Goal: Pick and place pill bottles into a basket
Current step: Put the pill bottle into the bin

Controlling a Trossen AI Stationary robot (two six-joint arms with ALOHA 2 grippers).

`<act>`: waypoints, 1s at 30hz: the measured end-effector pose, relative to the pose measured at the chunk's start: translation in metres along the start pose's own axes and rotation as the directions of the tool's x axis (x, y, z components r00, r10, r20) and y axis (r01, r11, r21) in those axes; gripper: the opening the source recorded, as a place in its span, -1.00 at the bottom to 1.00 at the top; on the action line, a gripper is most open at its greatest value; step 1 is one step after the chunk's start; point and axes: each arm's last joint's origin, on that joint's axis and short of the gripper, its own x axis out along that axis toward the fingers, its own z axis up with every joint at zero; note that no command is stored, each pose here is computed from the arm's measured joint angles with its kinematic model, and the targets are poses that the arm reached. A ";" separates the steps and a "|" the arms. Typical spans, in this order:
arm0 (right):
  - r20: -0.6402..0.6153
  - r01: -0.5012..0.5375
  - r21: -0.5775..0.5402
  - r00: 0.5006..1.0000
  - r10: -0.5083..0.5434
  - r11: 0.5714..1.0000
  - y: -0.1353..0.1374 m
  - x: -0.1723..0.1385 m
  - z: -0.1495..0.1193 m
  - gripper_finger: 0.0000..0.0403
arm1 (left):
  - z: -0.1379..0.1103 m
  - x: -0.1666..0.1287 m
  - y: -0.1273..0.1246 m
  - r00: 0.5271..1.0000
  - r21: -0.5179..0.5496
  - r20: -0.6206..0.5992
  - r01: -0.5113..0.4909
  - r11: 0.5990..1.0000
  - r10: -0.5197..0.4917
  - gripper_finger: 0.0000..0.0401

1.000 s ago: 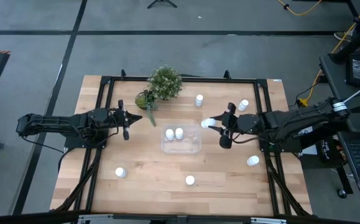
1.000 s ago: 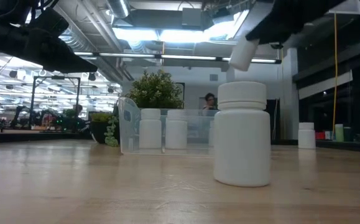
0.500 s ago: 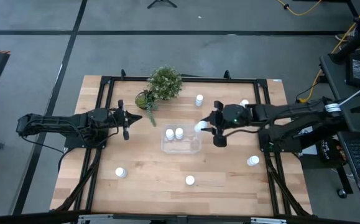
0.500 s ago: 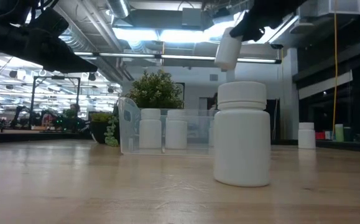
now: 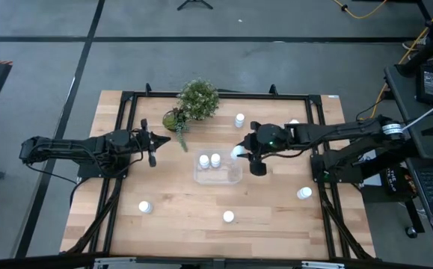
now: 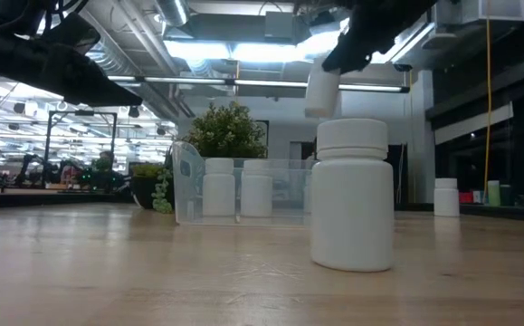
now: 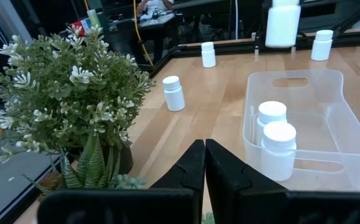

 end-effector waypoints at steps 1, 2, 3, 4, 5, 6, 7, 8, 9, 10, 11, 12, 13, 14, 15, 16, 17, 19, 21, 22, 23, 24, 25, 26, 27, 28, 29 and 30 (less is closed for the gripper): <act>-0.001 -0.007 -0.006 1.000 0.007 1.000 0.000 0.004 0.000 -0.26 | 0.000 0.000 0.000 1.000 0.000 0.001 0.000 1.000 0.000 -0.96; -0.005 -0.023 -0.018 1.000 0.023 1.000 0.001 0.008 -0.001 -0.26 | 0.000 0.000 0.000 1.000 0.000 0.000 0.000 1.000 0.000 -0.96; -0.017 -0.029 -0.024 0.999 0.029 0.999 0.002 0.013 -0.002 -0.26 | 0.000 0.000 0.000 1.000 0.000 0.000 0.001 1.000 -0.001 -0.96; -0.028 -0.033 -0.026 0.999 0.032 0.999 0.002 0.018 -0.003 -0.26 | 0.000 0.000 0.000 1.000 0.000 0.000 0.001 1.000 -0.001 -0.96; -0.038 -0.034 -0.027 0.999 0.033 0.999 0.003 0.023 -0.004 -0.26 | 0.000 0.000 0.000 1.000 0.000 0.000 0.002 1.000 -0.002 -0.96; -0.046 -0.036 -0.028 0.998 0.034 0.999 0.003 0.028 -0.005 -0.26 | 0.000 0.000 0.000 1.000 0.000 0.000 0.003 1.000 -0.003 -0.96; -0.046 -0.037 -0.029 0.998 0.036 0.999 0.004 0.032 -0.006 -0.26 | 0.000 0.000 0.000 1.000 0.000 0.001 0.008 1.000 -0.008 -0.96; -0.046 -0.037 -0.029 0.998 0.036 0.999 0.004 0.037 -0.006 -0.26 | 0.000 0.000 0.000 1.000 0.000 0.001 0.013 1.000 -0.013 -0.96; -0.054 -0.038 -0.034 0.998 0.036 0.999 0.004 0.042 -0.008 -0.26 | 0.000 0.000 -0.001 1.000 0.000 0.002 0.022 1.000 -0.022 -0.96; -0.067 -0.040 -0.042 0.997 0.037 0.998 0.005 0.047 -0.010 -0.26 | 0.000 0.000 -0.001 0.999 0.000 0.003 0.034 0.999 -0.034 -0.97; -0.080 -0.041 -0.046 0.996 0.037 0.998 0.005 0.051 -0.012 -0.26 | 0.000 0.000 -0.001 0.999 0.000 0.004 0.046 0.999 -0.046 -0.97; -0.090 -0.042 -0.047 0.995 0.037 0.998 0.006 0.055 -0.013 -0.26 | 0.000 0.000 -0.002 0.998 0.000 0.005 0.060 0.998 -0.060 -0.98; -0.099 -0.042 -0.046 0.994 0.038 0.998 0.006 0.058 -0.015 -0.26 | 0.000 0.000 -0.002 0.997 0.000 0.007 0.072 0.997 -0.072 -0.98; -0.111 -0.043 -0.043 0.993 0.038 0.998 0.006 0.062 -0.017 -0.26 | 0.000 0.000 -0.002 0.997 0.000 0.007 0.081 0.997 -0.081 -0.99; -0.120 -0.043 -0.036 0.992 0.038 0.998 0.006 0.065 -0.018 -0.26 | 0.000 0.000 -0.003 0.996 0.000 0.008 0.088 0.996 -0.088 -0.99; -0.120 -0.042 -0.030 0.992 0.038 0.999 0.007 0.069 -0.019 -0.26 | 0.000 0.000 -0.003 0.996 0.001 0.009 0.093 0.996 -0.093 -0.99; -0.119 -0.042 -0.030 0.992 0.038 0.999 0.007 0.072 -0.020 -0.26 | 0.000 0.000 -0.003 0.996 0.003 0.009 0.093 0.996 -0.093 -0.99; -0.114 -0.042 -0.033 0.993 0.038 0.999 0.008 0.078 -0.021 -0.26 | 0.000 0.000 -0.003 0.996 0.017 0.008 0.091 0.996 -0.091 -0.98; -0.129 -0.044 -0.040 0.991 0.039 0.998 0.008 0.083 -0.023 -0.26 | 0.000 0.000 -0.003 0.996 0.025 0.009 0.091 0.996 -0.091 -0.97; -0.137 -0.045 -0.040 0.990 0.039 0.998 0.008 0.086 -0.025 -0.26 | 0.000 0.000 -0.003 0.996 0.026 0.009 0.091 0.996 -0.091 -0.97; -0.145 -0.045 -0.038 0.989 0.039 0.998 0.008 0.088 -0.026 -0.26 | 0.000 0.000 -0.003 0.996 0.026 0.008 0.091 0.996 -0.091 -0.97; -0.150 -0.044 -0.031 0.988 0.039 0.999 0.009 0.090 -0.028 -0.26 | 0.000 0.000 -0.003 0.996 0.026 0.008 0.090 0.996 -0.090 -0.97; -0.157 -0.044 -0.029 0.987 0.039 0.999 0.009 0.091 -0.029 -0.26 | 0.000 0.000 -0.003 0.996 0.026 0.008 0.090 0.996 -0.091 -0.97; -0.161 -0.045 -0.029 0.986 0.039 0.999 0.009 0.093 -0.030 -0.26 | 0.000 0.000 -0.003 0.996 0.026 0.008 0.090 0.996 -0.090 -0.97; -0.161 -0.044 -0.029 0.986 0.039 0.999 0.009 0.095 -0.030 -0.26 | 0.000 0.000 -0.003 0.996 0.026 0.008 0.090 0.996 -0.090 -0.98; -0.163 -0.044 -0.029 0.986 0.039 0.999 0.009 0.097 -0.031 -0.26 | 0.000 0.000 -0.003 0.996 0.026 0.008 0.089 0.996 -0.090 -0.98; -0.166 -0.045 -0.029 0.985 0.039 0.999 0.009 0.098 -0.032 -0.26 | 0.000 0.000 -0.003 0.996 0.026 0.008 0.089 0.996 -0.089 -0.98; -0.163 -0.044 -0.029 0.986 0.038 0.999 0.010 0.100 -0.032 -0.26 | 0.000 0.000 -0.003 0.996 0.027 0.008 0.089 0.996 -0.089 -0.98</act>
